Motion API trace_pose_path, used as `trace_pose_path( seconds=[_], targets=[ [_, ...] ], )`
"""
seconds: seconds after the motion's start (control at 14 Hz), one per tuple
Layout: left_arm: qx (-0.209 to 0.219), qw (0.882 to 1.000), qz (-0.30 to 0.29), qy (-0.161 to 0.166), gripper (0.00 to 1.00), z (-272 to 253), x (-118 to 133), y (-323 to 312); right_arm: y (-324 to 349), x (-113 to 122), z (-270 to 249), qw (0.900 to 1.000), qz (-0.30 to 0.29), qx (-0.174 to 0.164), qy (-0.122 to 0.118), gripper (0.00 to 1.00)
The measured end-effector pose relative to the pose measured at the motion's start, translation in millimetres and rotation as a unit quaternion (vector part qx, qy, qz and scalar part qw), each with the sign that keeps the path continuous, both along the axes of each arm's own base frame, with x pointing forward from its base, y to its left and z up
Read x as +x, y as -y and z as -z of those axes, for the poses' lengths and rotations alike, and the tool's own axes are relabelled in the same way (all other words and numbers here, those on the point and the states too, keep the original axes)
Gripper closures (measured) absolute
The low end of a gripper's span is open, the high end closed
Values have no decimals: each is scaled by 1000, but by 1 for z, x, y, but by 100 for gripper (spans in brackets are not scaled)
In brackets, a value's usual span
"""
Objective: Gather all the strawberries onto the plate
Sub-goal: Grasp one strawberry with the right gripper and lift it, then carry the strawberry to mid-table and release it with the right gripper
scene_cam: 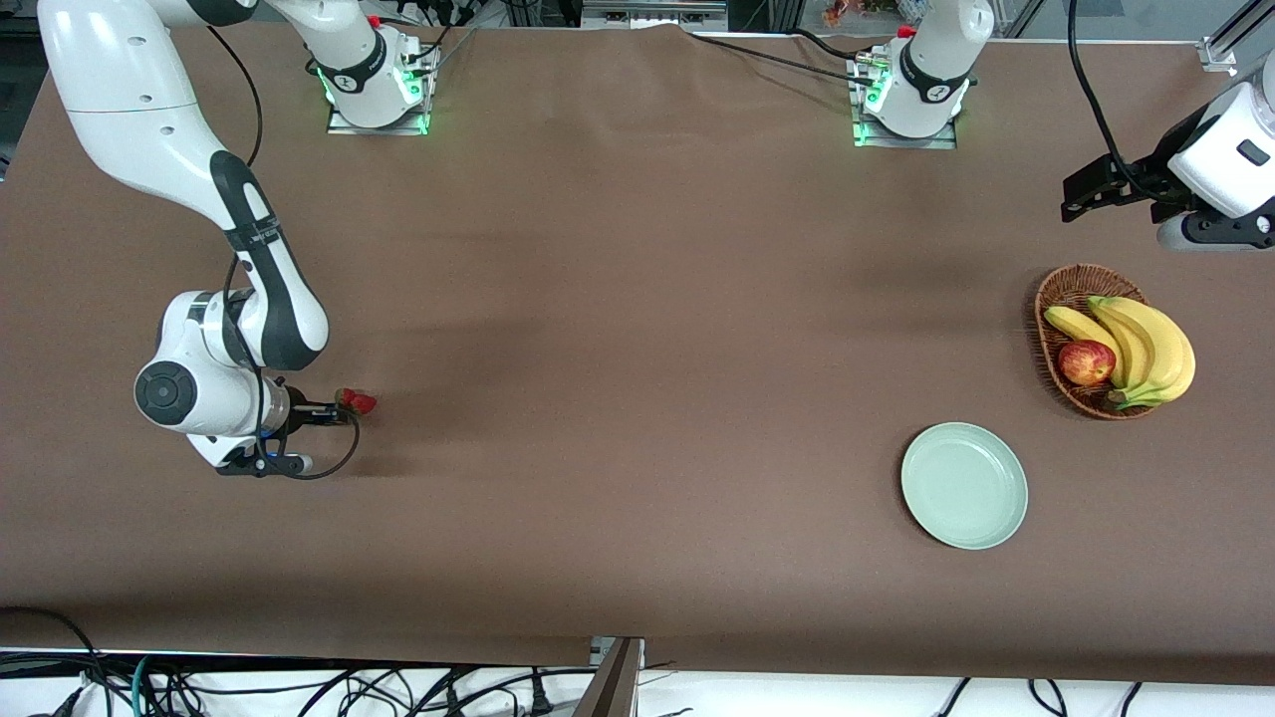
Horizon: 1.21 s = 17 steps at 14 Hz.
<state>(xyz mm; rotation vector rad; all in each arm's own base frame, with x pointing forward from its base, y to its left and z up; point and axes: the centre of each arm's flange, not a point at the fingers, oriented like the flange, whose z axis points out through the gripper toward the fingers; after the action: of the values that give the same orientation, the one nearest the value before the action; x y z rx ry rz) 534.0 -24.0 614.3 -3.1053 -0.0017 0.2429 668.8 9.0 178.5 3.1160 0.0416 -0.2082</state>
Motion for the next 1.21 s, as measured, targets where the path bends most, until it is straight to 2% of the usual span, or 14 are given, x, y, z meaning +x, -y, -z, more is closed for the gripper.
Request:
trace_pose_path(
  seconds=[0.14, 0.21, 0.57, 0.78, 0.93, 1.07, 1.21],
  targets=[
    [0, 1000, 0, 0, 0, 0, 0, 0, -1, 0, 0, 1000, -1, 0, 0, 62],
    [0, 1000, 0, 0, 0, 0, 0, 0, -2, 0, -1, 1000, -1, 0, 1, 68],
    [0, 1000, 0, 0, 0, 0, 0, 0, -15, 14, -26, 1000, -9, 7, 13, 68],
    [0, 1000, 0, 0, 0, 0, 0, 0, -88, 29, -77, 999, -22, 17, 20, 68],
    [0, 1000, 0, 0, 0, 0, 0, 0, -174, 19, -95, 999, -4, 14, 31, 68],
    [0, 1000, 0, 0, 0, 0, 0, 0, -260, -6, -95, 998, 40, 12, 43, 68],
    [0, 1000, 0, 0, 0, 0, 0, 0, -341, -34, -94, 993, 89, 26, 74, 68]
  ],
)
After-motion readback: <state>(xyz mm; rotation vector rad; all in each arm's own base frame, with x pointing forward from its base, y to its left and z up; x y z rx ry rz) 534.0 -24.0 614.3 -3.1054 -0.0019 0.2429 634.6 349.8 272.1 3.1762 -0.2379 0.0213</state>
